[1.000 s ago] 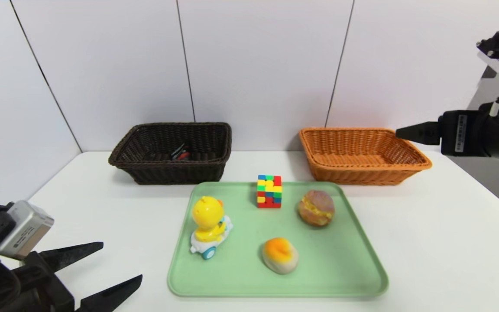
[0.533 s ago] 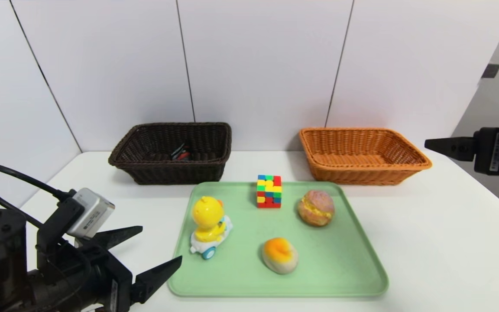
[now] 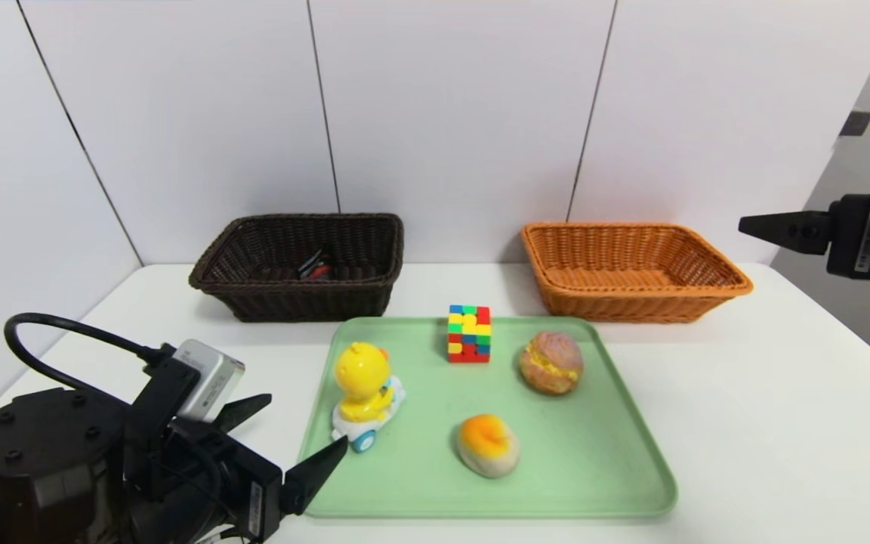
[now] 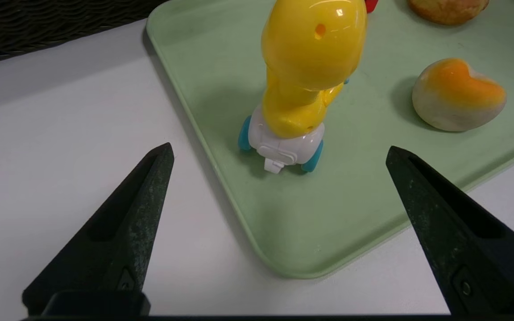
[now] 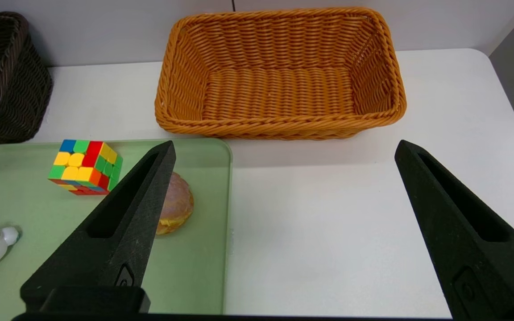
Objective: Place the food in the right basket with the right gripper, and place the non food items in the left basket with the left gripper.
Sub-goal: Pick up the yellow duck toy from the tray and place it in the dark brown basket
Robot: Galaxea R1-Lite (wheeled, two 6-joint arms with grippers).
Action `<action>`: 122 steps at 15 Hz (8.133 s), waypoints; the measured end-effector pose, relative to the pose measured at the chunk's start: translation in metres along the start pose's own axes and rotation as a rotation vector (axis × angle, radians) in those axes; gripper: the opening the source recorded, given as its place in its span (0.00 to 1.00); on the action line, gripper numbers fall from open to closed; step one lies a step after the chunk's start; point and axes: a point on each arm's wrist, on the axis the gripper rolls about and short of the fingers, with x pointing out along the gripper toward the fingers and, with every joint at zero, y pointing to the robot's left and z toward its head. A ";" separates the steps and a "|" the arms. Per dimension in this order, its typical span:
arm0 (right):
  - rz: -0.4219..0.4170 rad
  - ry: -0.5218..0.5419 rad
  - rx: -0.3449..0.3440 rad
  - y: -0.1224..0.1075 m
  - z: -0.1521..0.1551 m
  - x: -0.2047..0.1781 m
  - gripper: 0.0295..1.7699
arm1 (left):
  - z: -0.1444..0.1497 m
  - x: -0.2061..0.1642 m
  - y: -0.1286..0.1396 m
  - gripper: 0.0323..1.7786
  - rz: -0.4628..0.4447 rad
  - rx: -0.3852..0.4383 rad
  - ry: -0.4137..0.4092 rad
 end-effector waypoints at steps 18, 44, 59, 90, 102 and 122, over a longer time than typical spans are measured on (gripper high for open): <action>-0.007 0.034 -0.003 0.001 -0.007 0.009 0.96 | -0.025 0.050 -0.011 0.95 -0.088 0.008 -0.042; 0.003 0.070 -0.022 0.002 -0.018 0.011 0.96 | -0.031 0.095 -0.018 0.95 -0.088 0.067 -0.123; 0.013 0.081 -0.023 0.002 -0.021 0.011 0.96 | -0.034 0.101 -0.015 0.43 -0.080 0.056 -0.112; 0.010 0.071 -0.017 0.003 -0.028 0.017 0.96 | 0.194 0.026 0.110 0.41 0.046 -0.185 -0.060; -0.004 0.084 -0.011 0.005 -0.030 0.032 0.96 | 0.171 0.129 0.191 0.41 0.125 -0.246 0.052; 0.000 0.101 -0.018 0.008 -0.029 0.038 0.96 | 0.160 0.155 0.213 0.75 0.153 -0.252 0.083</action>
